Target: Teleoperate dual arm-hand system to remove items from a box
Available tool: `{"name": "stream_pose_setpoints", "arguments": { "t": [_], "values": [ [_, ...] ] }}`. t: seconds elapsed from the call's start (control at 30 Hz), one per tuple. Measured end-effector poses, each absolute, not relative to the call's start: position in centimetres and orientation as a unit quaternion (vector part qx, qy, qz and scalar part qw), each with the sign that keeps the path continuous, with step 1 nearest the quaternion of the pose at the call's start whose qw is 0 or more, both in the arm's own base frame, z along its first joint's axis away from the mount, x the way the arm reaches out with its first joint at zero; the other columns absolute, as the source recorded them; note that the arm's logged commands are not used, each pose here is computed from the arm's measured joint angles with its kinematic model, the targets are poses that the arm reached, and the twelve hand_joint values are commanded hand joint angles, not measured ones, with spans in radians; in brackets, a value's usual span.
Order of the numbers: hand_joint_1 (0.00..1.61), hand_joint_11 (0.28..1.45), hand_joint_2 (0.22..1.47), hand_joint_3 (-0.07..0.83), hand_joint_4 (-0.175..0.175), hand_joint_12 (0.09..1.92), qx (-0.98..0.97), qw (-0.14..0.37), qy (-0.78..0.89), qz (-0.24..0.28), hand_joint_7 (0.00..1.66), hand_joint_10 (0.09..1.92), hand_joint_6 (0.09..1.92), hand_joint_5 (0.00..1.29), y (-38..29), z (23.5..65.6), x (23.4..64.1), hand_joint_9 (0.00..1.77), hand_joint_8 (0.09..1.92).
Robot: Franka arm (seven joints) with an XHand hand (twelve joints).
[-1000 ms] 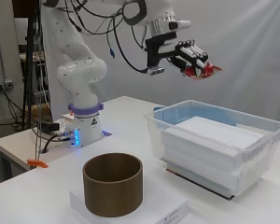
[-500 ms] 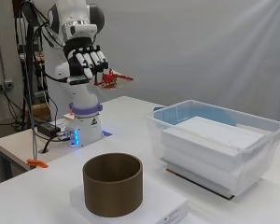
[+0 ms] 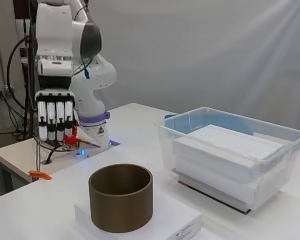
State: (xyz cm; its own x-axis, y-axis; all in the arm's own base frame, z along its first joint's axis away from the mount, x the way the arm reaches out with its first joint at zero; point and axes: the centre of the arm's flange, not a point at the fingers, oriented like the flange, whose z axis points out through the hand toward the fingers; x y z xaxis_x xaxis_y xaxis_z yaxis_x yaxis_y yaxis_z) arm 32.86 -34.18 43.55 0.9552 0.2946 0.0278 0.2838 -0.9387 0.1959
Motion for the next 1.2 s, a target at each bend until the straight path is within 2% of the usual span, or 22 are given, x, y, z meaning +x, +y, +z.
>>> {"name": "stream_pose_setpoints", "arguments": {
  "t": [0.03, 0.07, 0.1, 0.13, 0.2, 0.23, 0.3, 0.37, 0.47, 0.63, 0.7, 0.77, 0.8, 0.83, 0.87, 0.9, 1.0, 1.1, 1.2],
  "values": [
    [1.14, 0.81, 1.16, 0.002, -0.048, 0.09, 0.985, 0.088, 0.148, 0.025, 0.96, 1.32, 1.02, 0.89, -34.5, 42.7, 33.8, 0.98, 1.24],
    [1.07, 0.84, 1.16, 0.001, 0.053, 0.09, 0.986, 0.081, 0.147, 0.024, 0.99, 1.41, 1.07, 0.89, -34.8, 42.0, 34.7, 0.99, 1.26],
    [1.02, 0.87, 1.16, 0.001, 0.113, 0.09, 0.986, 0.076, 0.145, 0.025, 1.00, 1.49, 1.09, 0.89, -35.2, 41.6, 35.6, 0.99, 1.29],
    [1.00, 0.85, 1.16, 0.000, 0.145, 0.16, 0.986, 0.073, 0.144, 0.028, 1.00, 1.55, 1.10, 0.89, -35.4, 41.4, 36.5, 0.99, 1.34],
    [0.98, 0.72, 1.16, -0.001, 0.169, 0.52, 0.985, 0.075, 0.155, 0.029, 0.99, 1.65, 1.11, 0.89, -35.3, 41.3, 38.8, 0.99, 1.45],
    [0.98, 0.66, 1.16, 0.000, 0.173, 0.68, 0.983, 0.072, 0.165, 0.027, 0.98, 1.68, 1.12, 0.88, -34.9, 40.9, 39.5, 0.99, 1.49],
    [0.97, 0.59, 1.17, 0.000, 0.175, 0.84, 0.980, 0.055, 0.189, 0.020, 0.98, 1.72, 1.14, 0.87, -33.4, 39.2, 41.2, 0.99, 1.54],
    [0.97, 0.58, 1.17, 0.000, 0.175, 0.84, 0.977, 0.044, 0.206, 0.015, 0.97, 1.74, 1.14, 0.87, -32.3, 38.0, 42.3, 0.99, 1.58],
    [0.97, 0.61, 1.17, 0.000, 0.175, 0.70, 0.977, 0.033, 0.210, 0.007, 0.97, 1.77, 1.15, 0.87, -32.7, 36.1, 42.2, 1.00, 1.63],
    [0.96, 0.64, 1.18, 0.000, 0.175, 0.59, 0.979, 0.054, 0.196, 0.009, 0.97, 1.78, 1.16, 0.86, -34.4, 37.2, 40.3, 1.01, 1.64],
    [0.97, 0.62, 1.17, 0.001, 0.175, 0.73, 0.976, 0.067, 0.204, 0.018, 0.97, 1.77, 1.15, 0.87, -33.8, 38.6, 40.4, 1.02, 1.63],
    [0.53, 0.48, 1.09, -0.008, 0.079, 0.36, 0.972, 0.075, 0.222, 0.026, 0.61, 0.77, 0.50, 0.52, -32.5, 39.5, 41.2, 0.67, 0.68],
    [0.37, 0.45, 1.06, -0.006, 0.058, 0.20, 0.970, 0.072, 0.229, 0.027, 0.49, 0.43, 0.27, 0.41, -31.8, 39.6, 41.8, 0.54, 0.36],
    [0.28, 0.44, 1.05, -0.003, 0.052, 0.11, 0.969, 0.065, 0.236, 0.024, 0.44, 0.23, 0.14, 0.36, -31.2, 39.7, 42.6, 0.49, 0.18],
    [0.24, 0.44, 1.04, -0.002, 0.053, 0.09, 0.969, 0.053, 0.241, 0.018, 0.42, 0.12, 0.09, 0.34, -30.8, 39.7, 43.2, 0.47, 0.09],
    [0.22, 0.45, 1.04, -0.001, 0.057, 0.09, 0.969, 0.035, 0.243, 0.009, 0.42, 0.09, 0.09, 0.33, -30.9, 39.8, 43.6, 0.47, 0.09],
    [0.21, 0.46, 1.04, 0.000, 0.072, 0.09, 0.973, -0.010, 0.230, -0.016, 0.43, 0.09, 0.09, 0.34, -32.6, 39.7, 42.6, 0.48, 0.09],
    [0.21, 0.47, 1.03, 0.000, 0.092, 0.09, 0.982, -0.016, 0.185, -0.035, 0.46, 0.09, 0.09, 0.37, -36.5, 39.6, 39.4, 0.52, 0.09],
    [0.23, 0.48, 1.04, 0.000, 0.105, 0.09, 0.987, -0.017, 0.156, -0.030, 0.52, 0.09, 0.09, 0.41, -38.8, 40.3, 37.2, 0.58, 0.09]
  ]
}}
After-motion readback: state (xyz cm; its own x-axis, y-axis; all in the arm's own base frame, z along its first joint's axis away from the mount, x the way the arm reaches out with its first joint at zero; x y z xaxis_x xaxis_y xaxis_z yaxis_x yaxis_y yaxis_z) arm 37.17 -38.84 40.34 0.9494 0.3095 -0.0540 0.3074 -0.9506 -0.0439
